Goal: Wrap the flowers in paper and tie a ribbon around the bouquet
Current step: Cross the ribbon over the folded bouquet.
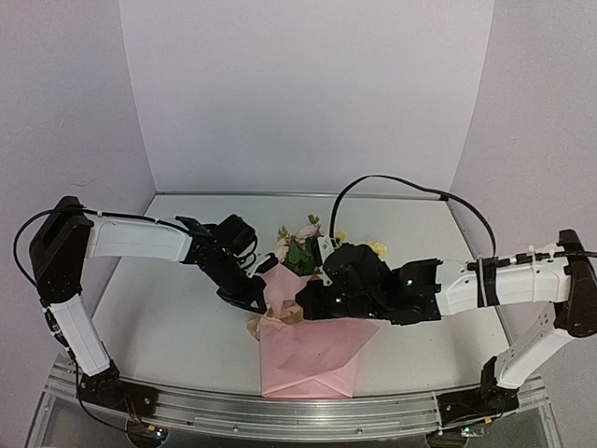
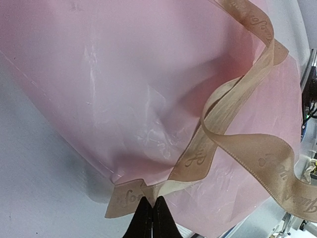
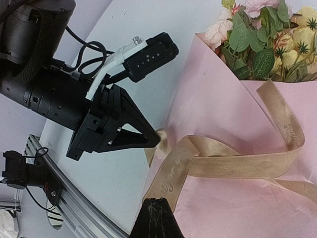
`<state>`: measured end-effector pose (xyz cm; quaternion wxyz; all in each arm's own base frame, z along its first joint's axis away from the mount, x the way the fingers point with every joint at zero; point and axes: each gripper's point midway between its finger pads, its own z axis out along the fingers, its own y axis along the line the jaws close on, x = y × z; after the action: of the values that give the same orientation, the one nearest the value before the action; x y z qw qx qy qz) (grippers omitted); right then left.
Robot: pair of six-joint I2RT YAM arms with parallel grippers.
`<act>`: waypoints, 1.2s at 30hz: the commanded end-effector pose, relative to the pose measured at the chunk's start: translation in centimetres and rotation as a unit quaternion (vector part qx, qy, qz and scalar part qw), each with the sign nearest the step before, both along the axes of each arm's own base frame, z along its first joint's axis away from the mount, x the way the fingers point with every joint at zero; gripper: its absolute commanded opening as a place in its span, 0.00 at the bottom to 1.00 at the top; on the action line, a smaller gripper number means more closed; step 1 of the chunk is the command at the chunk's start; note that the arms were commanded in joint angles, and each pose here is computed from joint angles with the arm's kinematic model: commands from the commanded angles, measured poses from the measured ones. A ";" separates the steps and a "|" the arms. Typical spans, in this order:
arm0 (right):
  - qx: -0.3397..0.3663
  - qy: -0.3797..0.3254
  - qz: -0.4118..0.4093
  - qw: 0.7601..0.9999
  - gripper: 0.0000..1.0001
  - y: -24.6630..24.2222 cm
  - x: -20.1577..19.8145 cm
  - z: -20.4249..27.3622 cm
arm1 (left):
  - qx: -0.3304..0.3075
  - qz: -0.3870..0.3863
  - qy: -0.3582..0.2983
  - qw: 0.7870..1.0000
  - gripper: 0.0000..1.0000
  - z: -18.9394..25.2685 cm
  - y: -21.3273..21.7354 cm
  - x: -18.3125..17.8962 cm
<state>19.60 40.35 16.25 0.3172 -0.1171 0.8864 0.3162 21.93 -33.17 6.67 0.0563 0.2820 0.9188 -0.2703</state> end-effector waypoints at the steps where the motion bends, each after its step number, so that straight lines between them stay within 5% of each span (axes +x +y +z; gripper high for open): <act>1: 0.036 0.005 0.004 0.999 0.00 1.4 -0.6 2.5 | -0.053 0.004 -0.008 0.999 0.00 2.6 -2.2 0.8; 22: 0.059 0.098 -0.115 0.987 0.00 4.5 2.1 -5.8 | -0.136 0.027 0.009 0.990 0.00 6.8 -3.1 0.2; 36: 0.090 0.039 -0.205 0.974 0.00 3.7 6.7 -5.6 | -0.160 0.018 0.052 0.986 0.00 6.3 -3.3 -0.6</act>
<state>24.15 44.00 9.00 0.2976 0.0730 0.8969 0.3189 21.06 -35.97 11.77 0.0560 0.2394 0.8851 -0.3952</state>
